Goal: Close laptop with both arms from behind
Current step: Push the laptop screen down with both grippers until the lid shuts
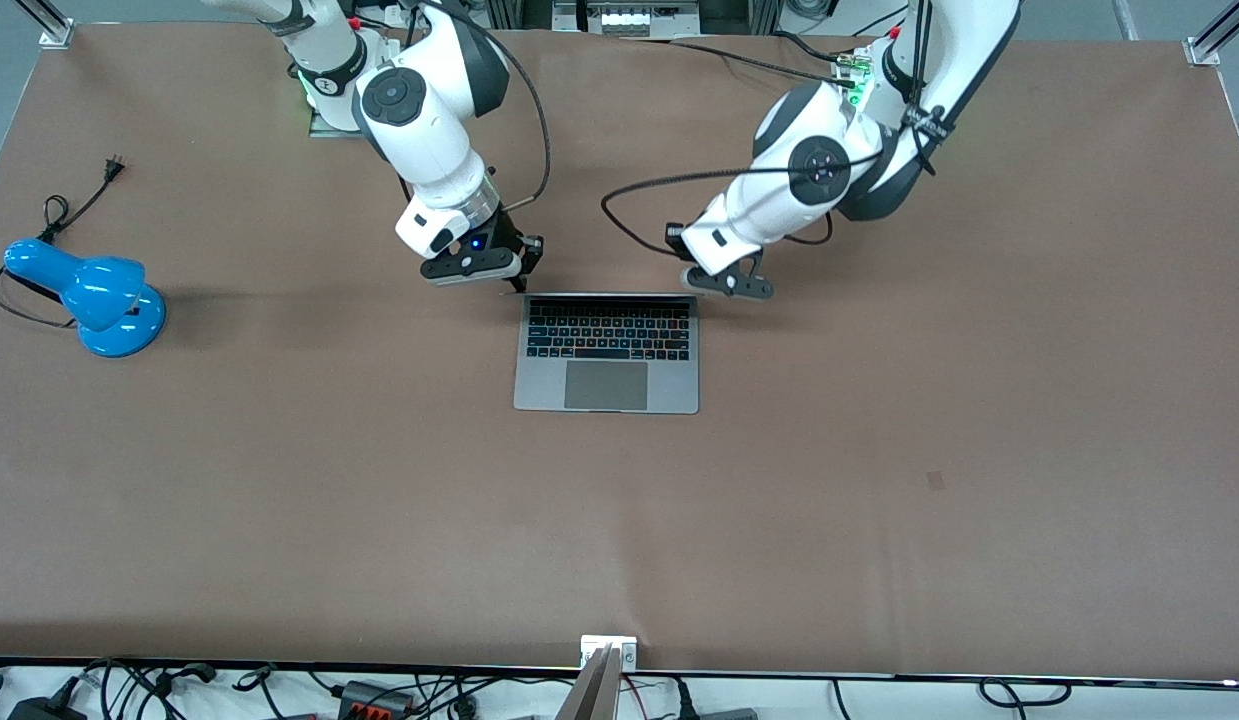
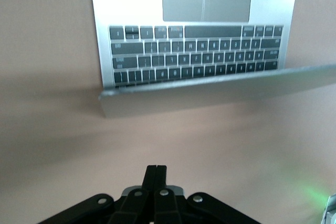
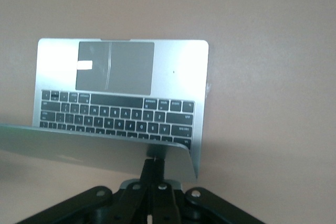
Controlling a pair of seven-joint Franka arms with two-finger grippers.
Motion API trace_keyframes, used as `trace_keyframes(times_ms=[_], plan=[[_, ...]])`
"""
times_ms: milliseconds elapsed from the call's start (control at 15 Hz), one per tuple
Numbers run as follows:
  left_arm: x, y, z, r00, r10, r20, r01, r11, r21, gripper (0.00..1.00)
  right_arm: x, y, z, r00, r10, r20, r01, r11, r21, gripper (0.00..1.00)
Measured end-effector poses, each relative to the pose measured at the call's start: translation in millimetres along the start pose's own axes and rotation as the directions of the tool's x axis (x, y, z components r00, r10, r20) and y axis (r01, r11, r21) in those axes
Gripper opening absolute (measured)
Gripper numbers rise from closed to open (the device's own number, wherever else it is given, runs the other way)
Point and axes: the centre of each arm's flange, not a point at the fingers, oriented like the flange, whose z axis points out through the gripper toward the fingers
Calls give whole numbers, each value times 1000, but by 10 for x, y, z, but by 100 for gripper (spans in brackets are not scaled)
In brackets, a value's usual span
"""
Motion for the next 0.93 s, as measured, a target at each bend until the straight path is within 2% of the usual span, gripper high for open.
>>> trace_keyframes(times_ms=[400, 733, 933], plan=[[352, -77, 5, 1000, -10, -10, 10, 1000, -20, 1, 269, 43, 275, 999, 27, -46, -27, 1000, 8, 1], [667, -199, 218, 999, -30, 14, 30, 999, -35, 1, 348, 64, 532, 999, 32, -37, -32, 999, -6, 1], [831, -211, 393, 999, -39, 14, 39, 999, -11, 1, 424, 89, 636, 999, 40, -36, -41, 999, -12, 1]])
